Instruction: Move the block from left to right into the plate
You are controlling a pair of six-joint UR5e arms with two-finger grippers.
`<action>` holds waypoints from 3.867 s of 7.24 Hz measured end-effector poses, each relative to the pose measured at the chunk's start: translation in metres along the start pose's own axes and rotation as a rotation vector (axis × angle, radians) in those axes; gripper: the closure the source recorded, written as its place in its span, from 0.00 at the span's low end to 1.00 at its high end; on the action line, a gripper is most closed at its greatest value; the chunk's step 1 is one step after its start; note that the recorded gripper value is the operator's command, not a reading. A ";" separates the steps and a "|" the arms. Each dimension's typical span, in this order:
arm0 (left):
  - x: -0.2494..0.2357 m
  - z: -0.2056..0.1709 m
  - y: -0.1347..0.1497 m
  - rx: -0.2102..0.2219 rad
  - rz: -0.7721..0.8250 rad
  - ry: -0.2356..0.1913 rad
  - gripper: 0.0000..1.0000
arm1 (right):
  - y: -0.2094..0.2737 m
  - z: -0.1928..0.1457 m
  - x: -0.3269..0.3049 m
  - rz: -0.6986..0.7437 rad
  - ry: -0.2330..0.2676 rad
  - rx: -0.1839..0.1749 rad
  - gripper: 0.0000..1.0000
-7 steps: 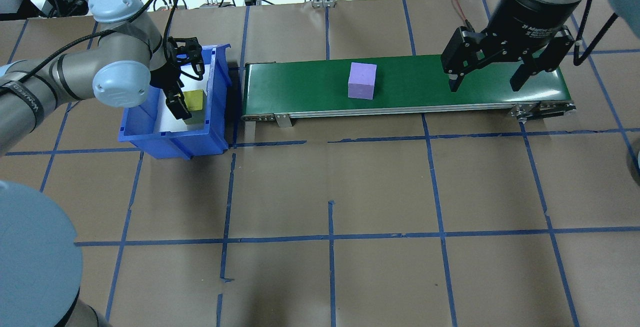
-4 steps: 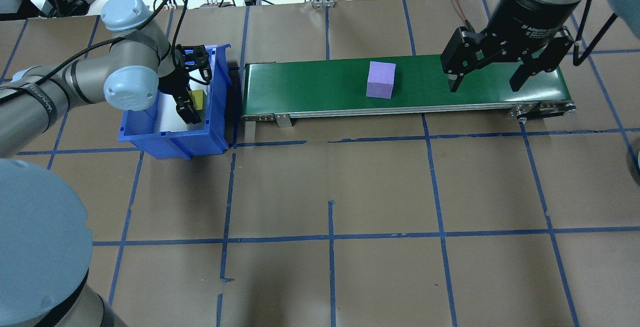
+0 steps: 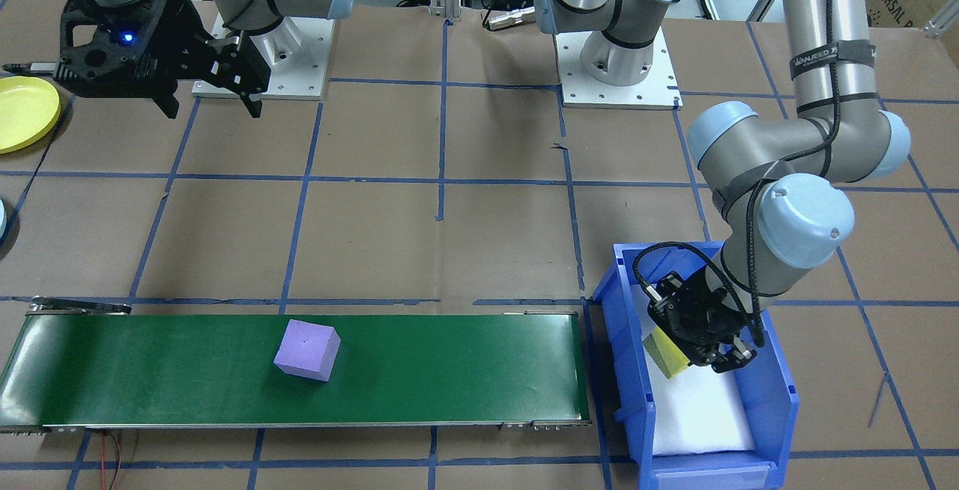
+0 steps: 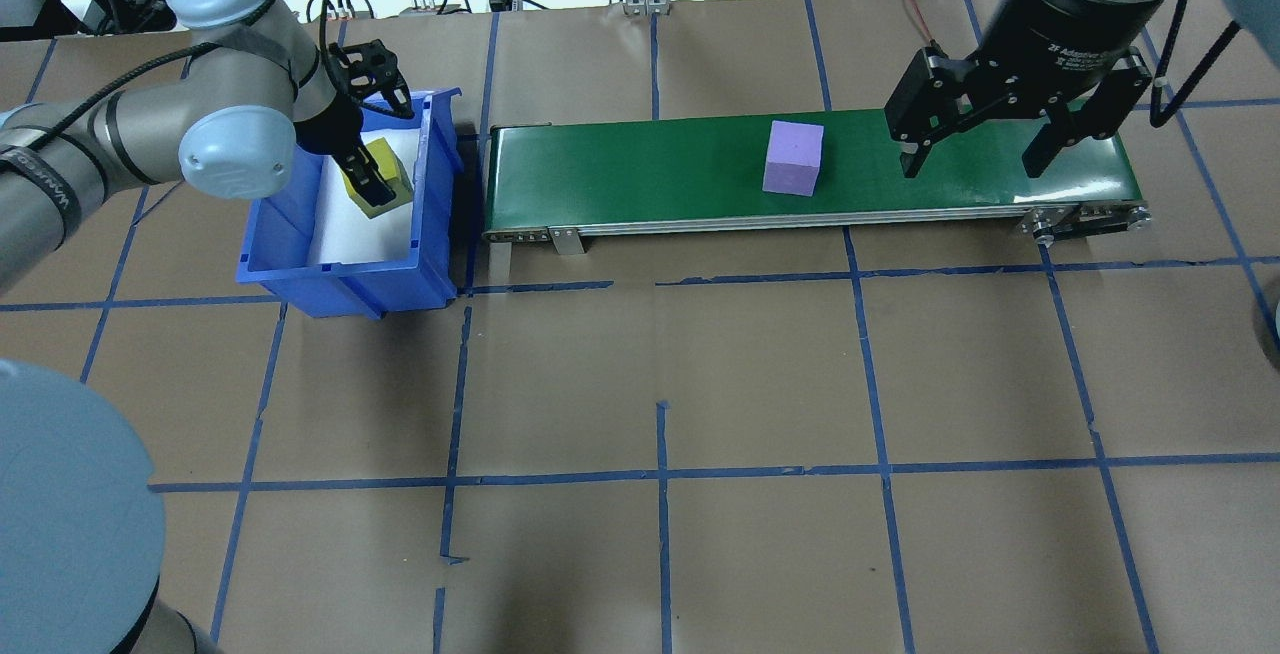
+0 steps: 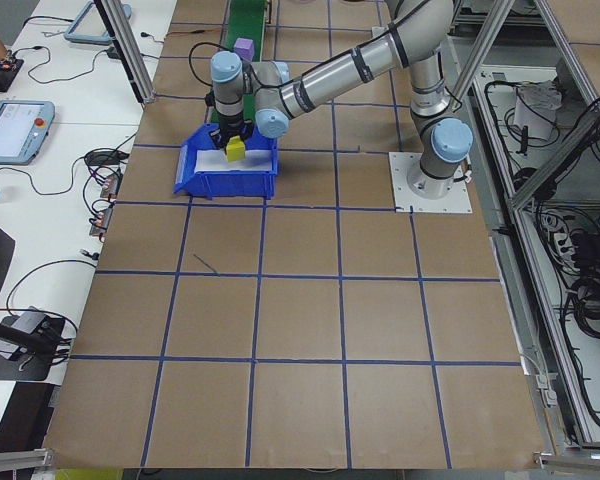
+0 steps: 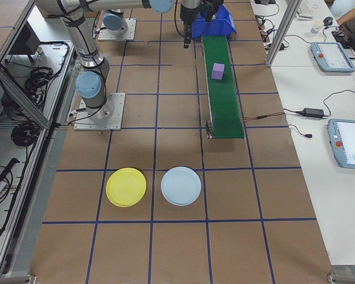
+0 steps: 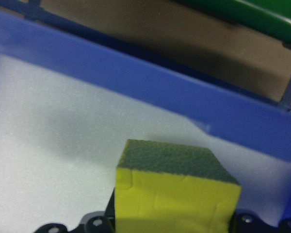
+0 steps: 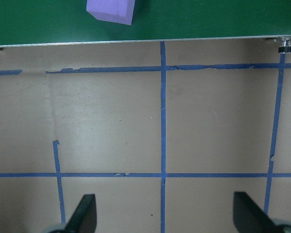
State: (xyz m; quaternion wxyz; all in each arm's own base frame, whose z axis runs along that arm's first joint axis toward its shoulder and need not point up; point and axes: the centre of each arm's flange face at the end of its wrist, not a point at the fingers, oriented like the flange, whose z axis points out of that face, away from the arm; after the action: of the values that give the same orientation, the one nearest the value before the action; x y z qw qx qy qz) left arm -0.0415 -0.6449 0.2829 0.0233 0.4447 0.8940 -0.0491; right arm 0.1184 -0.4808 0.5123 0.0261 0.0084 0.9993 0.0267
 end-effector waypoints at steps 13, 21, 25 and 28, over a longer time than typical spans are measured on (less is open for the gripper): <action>0.147 0.018 -0.184 -0.018 -0.698 0.039 0.00 | -0.167 0.138 0.298 0.080 -0.133 0.159 0.00; 0.182 -0.262 -0.045 0.069 -0.808 0.025 0.00 | -0.186 0.173 0.287 0.107 -0.332 0.197 0.00; 0.201 -0.252 -0.009 0.007 -0.838 0.048 0.00 | -0.183 0.187 0.278 0.154 -0.375 0.196 0.00; 0.205 -0.247 0.000 -0.008 -0.828 0.052 0.00 | -0.183 0.194 0.278 0.166 -0.370 0.193 0.00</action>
State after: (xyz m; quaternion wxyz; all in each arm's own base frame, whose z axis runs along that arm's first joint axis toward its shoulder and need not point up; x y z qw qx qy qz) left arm -0.1647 -0.4552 0.5110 -0.0192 0.0484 0.9979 -0.0397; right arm -0.1519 -0.6483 0.2941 0.2056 0.0980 0.9713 -0.0688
